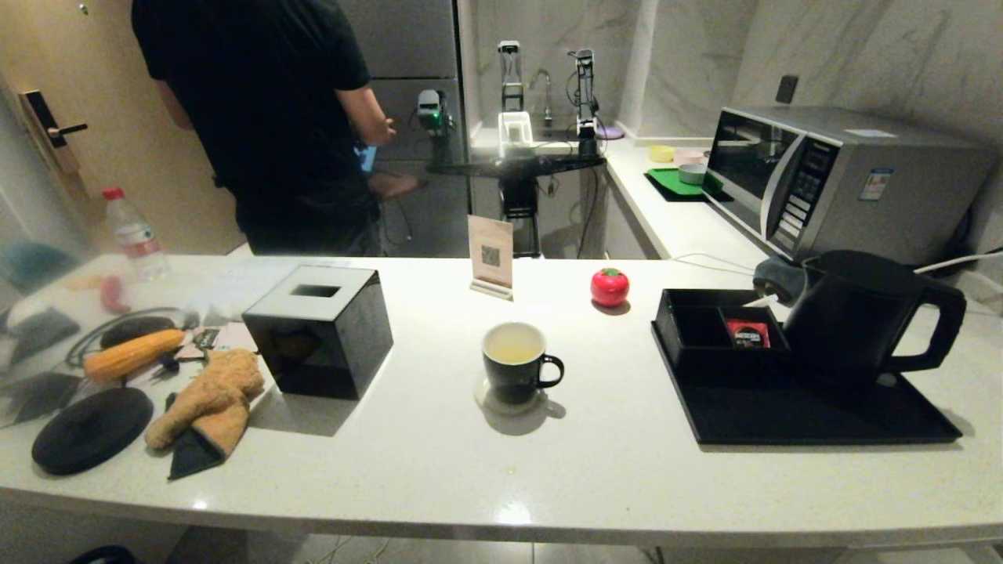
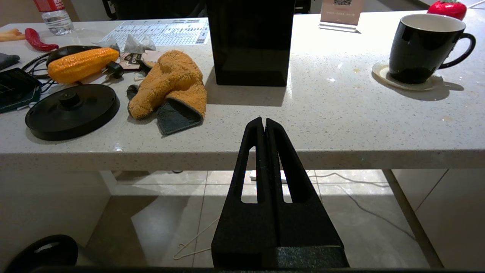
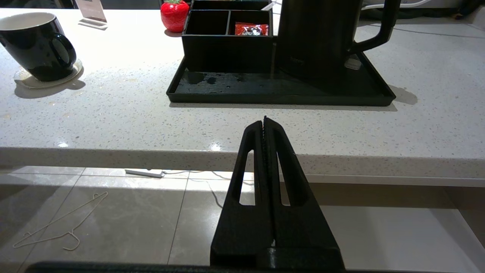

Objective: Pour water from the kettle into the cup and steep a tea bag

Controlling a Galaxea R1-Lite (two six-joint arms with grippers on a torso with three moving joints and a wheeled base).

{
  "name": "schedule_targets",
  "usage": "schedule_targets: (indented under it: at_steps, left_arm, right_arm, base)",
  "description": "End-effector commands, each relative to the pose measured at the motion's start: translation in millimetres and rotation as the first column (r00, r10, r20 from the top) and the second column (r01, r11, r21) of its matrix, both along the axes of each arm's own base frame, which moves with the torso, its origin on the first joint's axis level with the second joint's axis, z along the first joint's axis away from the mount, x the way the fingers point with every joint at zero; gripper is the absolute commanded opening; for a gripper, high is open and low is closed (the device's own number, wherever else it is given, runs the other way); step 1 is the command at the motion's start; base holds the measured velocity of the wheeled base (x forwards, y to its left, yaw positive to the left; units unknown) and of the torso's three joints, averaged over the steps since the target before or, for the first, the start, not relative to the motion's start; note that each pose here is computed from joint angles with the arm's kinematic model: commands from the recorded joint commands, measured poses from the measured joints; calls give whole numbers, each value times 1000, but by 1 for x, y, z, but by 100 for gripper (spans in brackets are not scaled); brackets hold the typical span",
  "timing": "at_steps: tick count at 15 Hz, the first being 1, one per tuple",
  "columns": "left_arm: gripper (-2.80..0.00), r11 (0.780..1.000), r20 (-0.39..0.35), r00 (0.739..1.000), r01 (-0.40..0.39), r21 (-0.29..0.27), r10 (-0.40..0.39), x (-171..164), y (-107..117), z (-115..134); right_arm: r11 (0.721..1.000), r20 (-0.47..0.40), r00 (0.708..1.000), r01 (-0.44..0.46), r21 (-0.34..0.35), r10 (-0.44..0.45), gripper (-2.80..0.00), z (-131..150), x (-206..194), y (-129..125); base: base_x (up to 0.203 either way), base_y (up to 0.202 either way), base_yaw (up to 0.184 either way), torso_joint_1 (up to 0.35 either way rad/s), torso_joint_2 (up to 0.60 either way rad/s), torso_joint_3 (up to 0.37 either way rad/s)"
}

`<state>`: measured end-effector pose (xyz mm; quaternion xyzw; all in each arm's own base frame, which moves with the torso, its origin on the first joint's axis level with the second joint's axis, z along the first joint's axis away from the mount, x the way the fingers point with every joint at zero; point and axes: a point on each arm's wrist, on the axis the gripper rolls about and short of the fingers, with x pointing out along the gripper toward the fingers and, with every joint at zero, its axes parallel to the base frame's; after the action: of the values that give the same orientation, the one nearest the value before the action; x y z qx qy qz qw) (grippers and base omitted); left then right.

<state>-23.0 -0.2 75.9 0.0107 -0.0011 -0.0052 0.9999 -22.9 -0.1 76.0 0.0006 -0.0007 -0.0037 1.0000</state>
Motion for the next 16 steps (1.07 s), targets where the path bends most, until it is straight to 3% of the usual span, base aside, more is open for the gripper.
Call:
schedule_targets:
  at_steps: [1, 13, 16]
  left_arm:
    - [-280, 1000, -1, 1000, 0, 0, 0, 0, 0, 0]
    - [-280, 1000, -1, 1000, 0, 0, 0, 0, 0, 0]
    - [-280, 1000, -1, 1000, 0, 0, 0, 0, 0, 0]
  right_arm:
    - [1000, 0, 1000, 0, 0, 0, -280, 0, 0, 0]
    - [1000, 2, 1000, 2, -4, -2, -280, 0, 0, 0]
    - [999, 2, 999, 38, 28, -39, -280, 0, 0, -1]
  base:
    - [0, 0, 0, 0, 0, 0]
    - [0, 0, 0, 0, 0, 0]
    - [0, 0, 0, 0, 0, 0]
